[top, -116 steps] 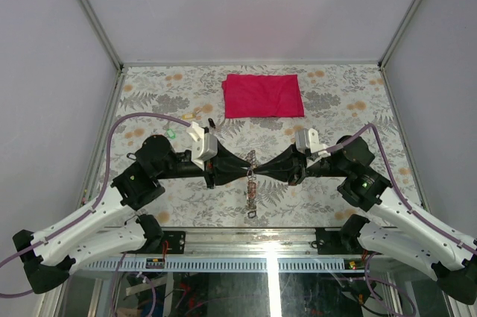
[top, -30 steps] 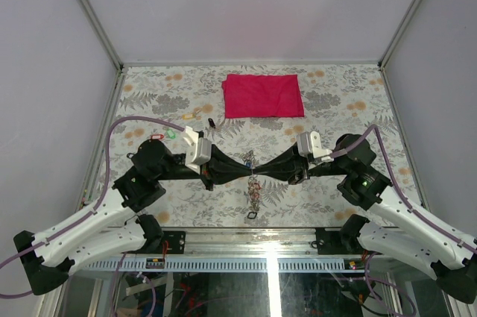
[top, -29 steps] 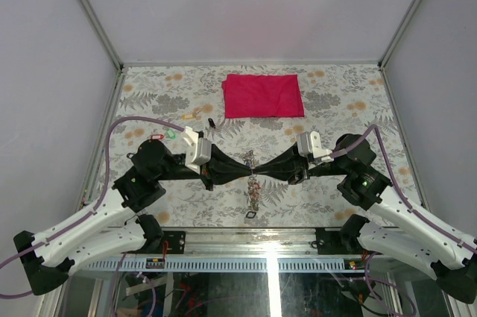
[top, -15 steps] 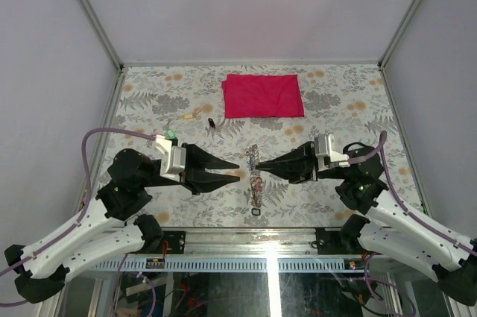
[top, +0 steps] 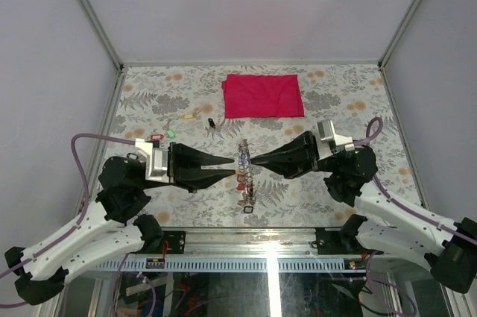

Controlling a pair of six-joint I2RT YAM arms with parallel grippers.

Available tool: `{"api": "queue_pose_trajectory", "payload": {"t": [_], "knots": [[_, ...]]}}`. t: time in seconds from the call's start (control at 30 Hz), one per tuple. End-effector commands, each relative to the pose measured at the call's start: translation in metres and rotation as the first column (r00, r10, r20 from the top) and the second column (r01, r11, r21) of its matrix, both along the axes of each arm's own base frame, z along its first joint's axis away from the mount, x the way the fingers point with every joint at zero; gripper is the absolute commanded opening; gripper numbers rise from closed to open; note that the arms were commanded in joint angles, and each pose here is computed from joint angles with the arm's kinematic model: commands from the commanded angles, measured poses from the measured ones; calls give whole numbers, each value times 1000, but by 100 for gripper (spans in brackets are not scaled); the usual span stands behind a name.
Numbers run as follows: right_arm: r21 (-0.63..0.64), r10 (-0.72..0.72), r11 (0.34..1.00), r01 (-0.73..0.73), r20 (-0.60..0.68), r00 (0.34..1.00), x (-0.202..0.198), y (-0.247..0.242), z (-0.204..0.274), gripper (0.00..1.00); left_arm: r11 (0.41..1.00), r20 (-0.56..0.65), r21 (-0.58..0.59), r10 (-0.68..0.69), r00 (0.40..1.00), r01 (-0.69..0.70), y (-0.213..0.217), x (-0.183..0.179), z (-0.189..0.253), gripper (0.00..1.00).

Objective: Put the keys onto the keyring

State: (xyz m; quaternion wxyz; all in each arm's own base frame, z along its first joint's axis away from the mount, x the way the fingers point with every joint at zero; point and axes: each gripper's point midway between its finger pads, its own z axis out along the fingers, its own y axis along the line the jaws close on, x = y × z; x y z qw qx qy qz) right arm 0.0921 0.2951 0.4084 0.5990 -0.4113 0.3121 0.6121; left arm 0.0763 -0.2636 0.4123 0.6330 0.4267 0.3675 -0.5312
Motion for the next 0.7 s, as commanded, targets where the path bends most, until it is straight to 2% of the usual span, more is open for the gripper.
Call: {"api": "queue_pose_trajectory", "payload": {"t": [0.0,0.27,0.5,0.67], "knots": [[178,50,982,-56,36,998,-16,-16,49,0,992,68,-125,9,998,-1,7,-4,33,26],[236,106,967,-95,-37,994,-15,-18,67,0,990,88,-143,1,996,12,4,-4,42,25],[224,102,972,-77,-102,990,-9,-17,77,0,991,68,-136,-6,998,15,1,-2,41,26],[127,-14,992,16,-20,1000,-5,-15,68,0,992,52,-127,14,999,-7,1,2,38,28]]}}
